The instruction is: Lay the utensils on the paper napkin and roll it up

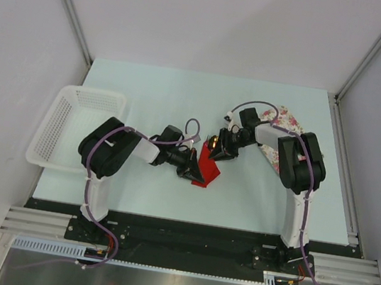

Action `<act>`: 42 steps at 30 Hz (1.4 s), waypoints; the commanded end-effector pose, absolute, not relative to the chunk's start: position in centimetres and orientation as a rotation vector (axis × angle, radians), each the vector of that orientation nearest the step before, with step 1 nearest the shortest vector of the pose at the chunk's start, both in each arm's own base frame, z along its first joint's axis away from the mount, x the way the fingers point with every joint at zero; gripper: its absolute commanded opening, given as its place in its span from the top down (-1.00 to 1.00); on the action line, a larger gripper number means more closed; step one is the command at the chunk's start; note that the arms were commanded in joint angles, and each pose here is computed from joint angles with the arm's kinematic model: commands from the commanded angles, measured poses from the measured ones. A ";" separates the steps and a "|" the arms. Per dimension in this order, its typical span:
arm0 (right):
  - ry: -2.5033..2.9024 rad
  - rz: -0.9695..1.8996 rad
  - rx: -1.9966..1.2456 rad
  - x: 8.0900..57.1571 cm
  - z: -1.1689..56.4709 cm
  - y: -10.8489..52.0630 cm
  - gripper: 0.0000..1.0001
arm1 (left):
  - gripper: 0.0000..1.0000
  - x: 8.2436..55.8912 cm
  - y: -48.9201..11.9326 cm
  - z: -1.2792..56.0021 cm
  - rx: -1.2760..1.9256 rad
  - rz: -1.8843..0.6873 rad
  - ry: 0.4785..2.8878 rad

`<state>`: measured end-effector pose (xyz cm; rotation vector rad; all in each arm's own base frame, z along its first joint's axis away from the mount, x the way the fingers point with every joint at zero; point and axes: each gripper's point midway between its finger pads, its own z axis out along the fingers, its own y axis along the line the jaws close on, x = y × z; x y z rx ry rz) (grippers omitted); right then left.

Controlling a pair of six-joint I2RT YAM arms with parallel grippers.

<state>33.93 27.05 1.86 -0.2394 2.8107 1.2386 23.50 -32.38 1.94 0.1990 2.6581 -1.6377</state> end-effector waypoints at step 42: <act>2.345 1.121 -0.631 36.5 17.8 28.8 1.00 | -0.99 34.4 -18.4 22.3 0.417 -0.876 1.949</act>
